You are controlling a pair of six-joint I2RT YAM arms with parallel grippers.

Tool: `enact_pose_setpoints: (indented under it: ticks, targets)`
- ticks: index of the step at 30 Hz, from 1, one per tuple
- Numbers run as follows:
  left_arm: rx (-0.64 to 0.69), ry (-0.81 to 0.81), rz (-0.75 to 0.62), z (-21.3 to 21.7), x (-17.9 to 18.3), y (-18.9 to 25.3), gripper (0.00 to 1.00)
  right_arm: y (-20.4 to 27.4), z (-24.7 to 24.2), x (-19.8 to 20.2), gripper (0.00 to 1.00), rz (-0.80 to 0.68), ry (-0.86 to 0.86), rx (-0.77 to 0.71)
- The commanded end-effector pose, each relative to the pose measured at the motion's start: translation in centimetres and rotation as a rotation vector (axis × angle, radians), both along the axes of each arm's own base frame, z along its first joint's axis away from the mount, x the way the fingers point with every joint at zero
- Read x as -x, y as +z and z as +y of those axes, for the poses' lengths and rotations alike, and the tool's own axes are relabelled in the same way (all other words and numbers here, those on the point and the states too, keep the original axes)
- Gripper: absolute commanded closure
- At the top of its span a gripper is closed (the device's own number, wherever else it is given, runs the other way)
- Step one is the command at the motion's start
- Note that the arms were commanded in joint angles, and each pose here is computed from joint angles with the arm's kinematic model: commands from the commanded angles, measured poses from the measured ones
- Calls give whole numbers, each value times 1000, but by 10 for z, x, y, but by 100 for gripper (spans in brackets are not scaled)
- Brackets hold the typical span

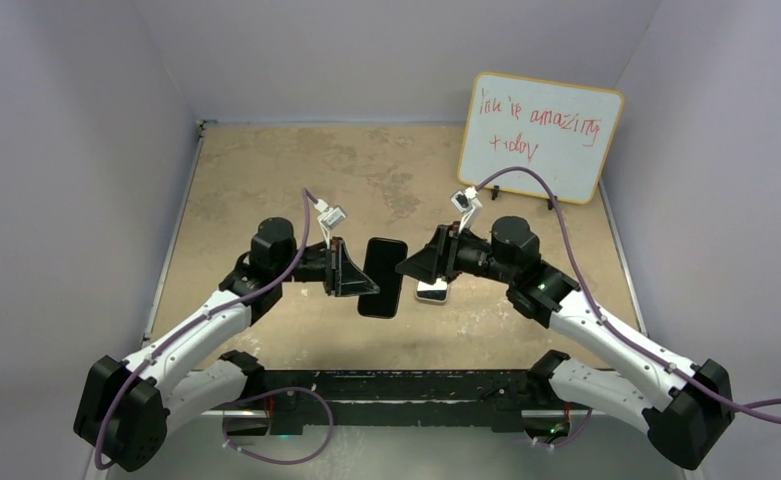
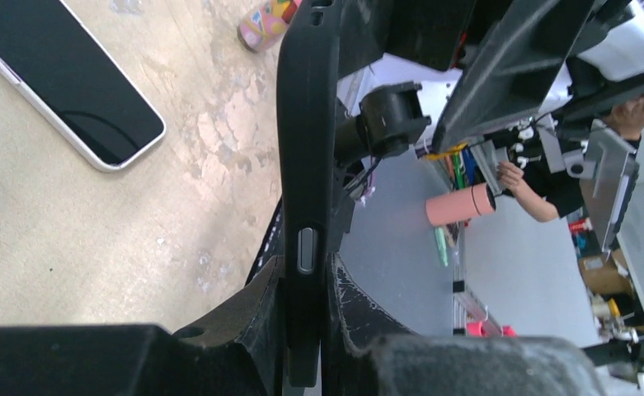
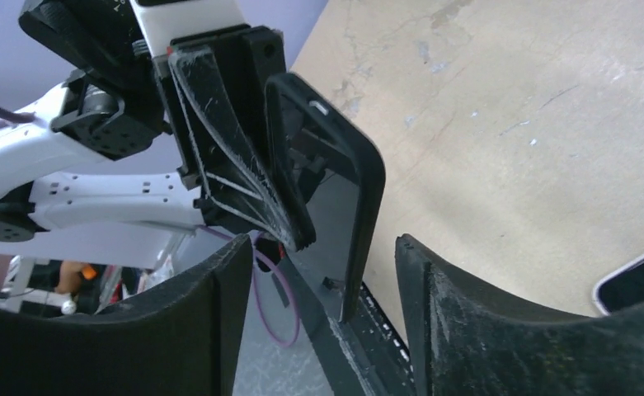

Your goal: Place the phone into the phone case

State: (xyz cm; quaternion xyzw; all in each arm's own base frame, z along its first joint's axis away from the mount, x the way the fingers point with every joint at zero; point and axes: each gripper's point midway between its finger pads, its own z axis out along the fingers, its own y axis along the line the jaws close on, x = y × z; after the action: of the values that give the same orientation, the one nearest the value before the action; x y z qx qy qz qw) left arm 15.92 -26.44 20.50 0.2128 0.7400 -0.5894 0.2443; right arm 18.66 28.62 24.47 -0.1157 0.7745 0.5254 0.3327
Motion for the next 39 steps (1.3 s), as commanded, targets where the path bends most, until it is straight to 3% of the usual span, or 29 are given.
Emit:
enact_pose_setpoints:
  ticks: [1,6,9,15,21,28,31,33,37,39]
  targets:
    - [154,66,-98,-1,-7,47,100,4,6,14,32,-2,66,-70]
    - [225,118,-127,1,-9,67,100,-6,12,22,29,46,113,-135]
    - [257,134,-142,2,-10,75,100,-8,19,28,35,91,162,-180]
    - [235,168,-129,2,-17,69,100,-5,21,28,59,99,165,-219]
    - [143,251,-109,6,-32,49,100,-2,21,25,100,102,146,-234]
    - [94,277,-76,7,-39,37,100,-12,21,20,100,131,107,-215]
    - [107,283,-68,7,-39,43,94,-14,20,21,100,134,108,-212]
    - [122,293,-75,8,-39,48,100,-14,22,25,100,140,135,-214]
    - [177,318,-98,11,-38,60,100,-19,25,34,61,171,187,-218]
    - [203,330,-106,12,-37,65,100,-24,25,37,51,184,195,-213]
